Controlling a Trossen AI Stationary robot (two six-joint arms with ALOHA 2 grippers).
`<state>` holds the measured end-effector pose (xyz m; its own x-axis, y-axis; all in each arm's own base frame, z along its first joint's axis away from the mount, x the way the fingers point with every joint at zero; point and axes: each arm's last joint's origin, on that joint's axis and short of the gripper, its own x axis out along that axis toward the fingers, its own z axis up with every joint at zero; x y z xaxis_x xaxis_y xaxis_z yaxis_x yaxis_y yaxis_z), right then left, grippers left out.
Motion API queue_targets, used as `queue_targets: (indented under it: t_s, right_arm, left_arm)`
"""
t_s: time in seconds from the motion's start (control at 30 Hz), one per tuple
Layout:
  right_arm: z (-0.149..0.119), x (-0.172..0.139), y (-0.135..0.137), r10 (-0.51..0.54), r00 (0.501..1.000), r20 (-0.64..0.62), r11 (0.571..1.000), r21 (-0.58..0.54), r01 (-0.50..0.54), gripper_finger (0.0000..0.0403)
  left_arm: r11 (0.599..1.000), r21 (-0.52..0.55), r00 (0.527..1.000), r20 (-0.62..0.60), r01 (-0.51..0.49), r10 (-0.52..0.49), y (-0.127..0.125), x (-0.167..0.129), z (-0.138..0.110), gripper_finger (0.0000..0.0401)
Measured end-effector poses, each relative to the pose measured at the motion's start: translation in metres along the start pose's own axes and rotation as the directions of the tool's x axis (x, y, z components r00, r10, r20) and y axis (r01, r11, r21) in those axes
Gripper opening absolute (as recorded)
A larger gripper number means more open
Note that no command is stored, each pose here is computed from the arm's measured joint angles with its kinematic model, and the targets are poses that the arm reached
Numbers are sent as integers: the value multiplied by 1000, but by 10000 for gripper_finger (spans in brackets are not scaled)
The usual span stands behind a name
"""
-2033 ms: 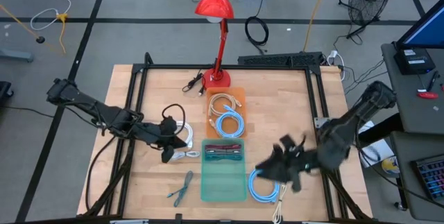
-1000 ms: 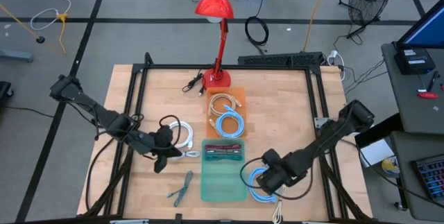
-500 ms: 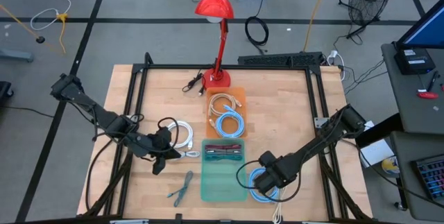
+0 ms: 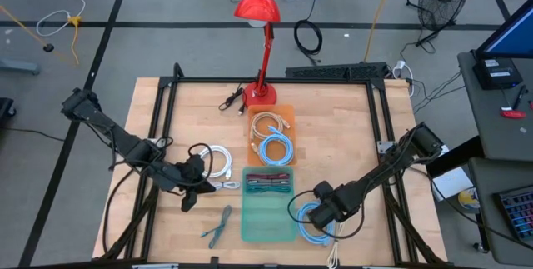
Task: Sort cables
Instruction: Put the blue video cable into the orange bin
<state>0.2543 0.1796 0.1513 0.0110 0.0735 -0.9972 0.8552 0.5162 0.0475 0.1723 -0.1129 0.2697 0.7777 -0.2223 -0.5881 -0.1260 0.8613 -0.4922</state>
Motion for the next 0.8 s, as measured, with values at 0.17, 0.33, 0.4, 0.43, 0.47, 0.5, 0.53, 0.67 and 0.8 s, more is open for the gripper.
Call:
queue_targets:
  t_s: [0.17,0.33,0.4,0.43,0.47,0.5,0.53,0.67,0.8]
  right_arm:
    - [2,-15,-2,61,998,4,998,20,-61,164]
    - [2,-36,-5,141,989,48,988,56,-144,164]
    - [2,-41,-6,163,985,47,985,56,-166,164]
    - [2,-41,-6,167,985,47,984,56,-169,164]
    - [2,-41,-6,167,985,45,984,55,-169,164]
    - [1,-41,-6,163,986,43,985,54,-166,164]
    - [0,-39,-5,162,986,42,985,50,-164,164]
    - [-1,-33,0,175,984,39,983,50,-177,164]
    - [-2,-24,3,156,987,40,986,47,-157,164]
  left_arm:
    - [1000,2,1000,9,-16,16,1,0,0,10]
    - [1000,2,1000,17,-23,23,1,0,0,10]
    - [1000,2,999,22,-27,27,1,0,0,10]
    - [1000,2,999,22,-27,27,1,0,0,10]
    - [1000,2,999,22,-27,27,1,0,0,10]
    - [1000,2,999,22,-27,27,1,0,0,10]
    - [1000,1,999,23,-27,27,1,0,0,10]
    - [1000,-6,999,23,-27,27,1,0,0,10]
    - [1000,-6,999,25,-27,27,0,0,0,10]
